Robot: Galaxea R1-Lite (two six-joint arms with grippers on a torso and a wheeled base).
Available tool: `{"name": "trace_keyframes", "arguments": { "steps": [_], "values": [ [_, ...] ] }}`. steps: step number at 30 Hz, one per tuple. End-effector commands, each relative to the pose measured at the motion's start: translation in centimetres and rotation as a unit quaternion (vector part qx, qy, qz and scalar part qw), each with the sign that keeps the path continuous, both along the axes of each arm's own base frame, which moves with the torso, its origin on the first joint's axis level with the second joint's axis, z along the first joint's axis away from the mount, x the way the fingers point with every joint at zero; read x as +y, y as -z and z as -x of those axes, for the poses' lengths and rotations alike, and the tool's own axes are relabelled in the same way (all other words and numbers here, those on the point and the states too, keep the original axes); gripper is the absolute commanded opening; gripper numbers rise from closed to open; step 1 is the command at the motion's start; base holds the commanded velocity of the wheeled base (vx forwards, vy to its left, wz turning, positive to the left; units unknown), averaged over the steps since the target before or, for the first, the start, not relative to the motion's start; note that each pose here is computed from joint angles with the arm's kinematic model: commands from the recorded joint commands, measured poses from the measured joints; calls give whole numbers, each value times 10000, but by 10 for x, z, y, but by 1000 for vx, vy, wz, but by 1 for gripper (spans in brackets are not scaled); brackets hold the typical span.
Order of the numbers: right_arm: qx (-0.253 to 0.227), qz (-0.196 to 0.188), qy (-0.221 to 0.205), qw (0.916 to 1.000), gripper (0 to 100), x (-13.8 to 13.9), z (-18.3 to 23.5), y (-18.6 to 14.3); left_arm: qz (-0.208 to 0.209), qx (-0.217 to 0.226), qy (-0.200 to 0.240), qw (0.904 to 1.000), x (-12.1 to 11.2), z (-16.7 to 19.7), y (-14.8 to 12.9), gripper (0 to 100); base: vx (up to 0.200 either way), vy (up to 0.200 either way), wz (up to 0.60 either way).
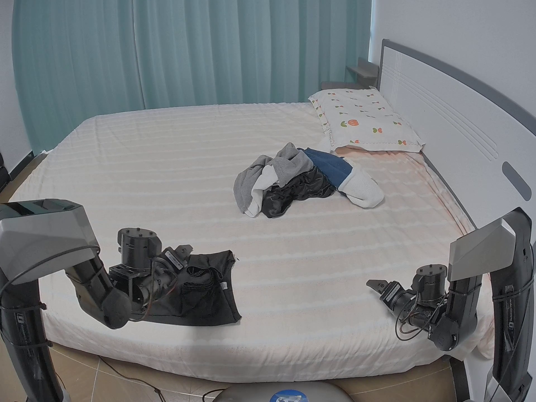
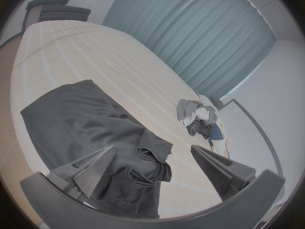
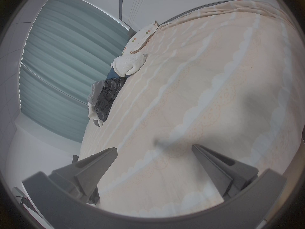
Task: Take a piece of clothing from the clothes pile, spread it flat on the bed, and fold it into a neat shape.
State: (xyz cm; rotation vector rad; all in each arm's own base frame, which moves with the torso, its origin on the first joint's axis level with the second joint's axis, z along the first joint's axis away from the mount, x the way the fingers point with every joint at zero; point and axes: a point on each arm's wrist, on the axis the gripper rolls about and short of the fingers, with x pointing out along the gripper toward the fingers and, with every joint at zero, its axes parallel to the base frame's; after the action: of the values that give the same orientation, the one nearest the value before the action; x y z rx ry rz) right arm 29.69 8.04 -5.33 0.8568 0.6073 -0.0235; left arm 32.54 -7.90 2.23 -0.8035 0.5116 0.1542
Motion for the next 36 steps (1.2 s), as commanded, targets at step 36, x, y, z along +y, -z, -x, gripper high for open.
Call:
{"name": "trace_keyframes", "arguments": {
  "steps": [36],
  "values": [
    [-169,-8,-4,9999,100,0,1,-4,1053,381,-412,9929,82,9,6,100,0,156,0]
  ]
}}
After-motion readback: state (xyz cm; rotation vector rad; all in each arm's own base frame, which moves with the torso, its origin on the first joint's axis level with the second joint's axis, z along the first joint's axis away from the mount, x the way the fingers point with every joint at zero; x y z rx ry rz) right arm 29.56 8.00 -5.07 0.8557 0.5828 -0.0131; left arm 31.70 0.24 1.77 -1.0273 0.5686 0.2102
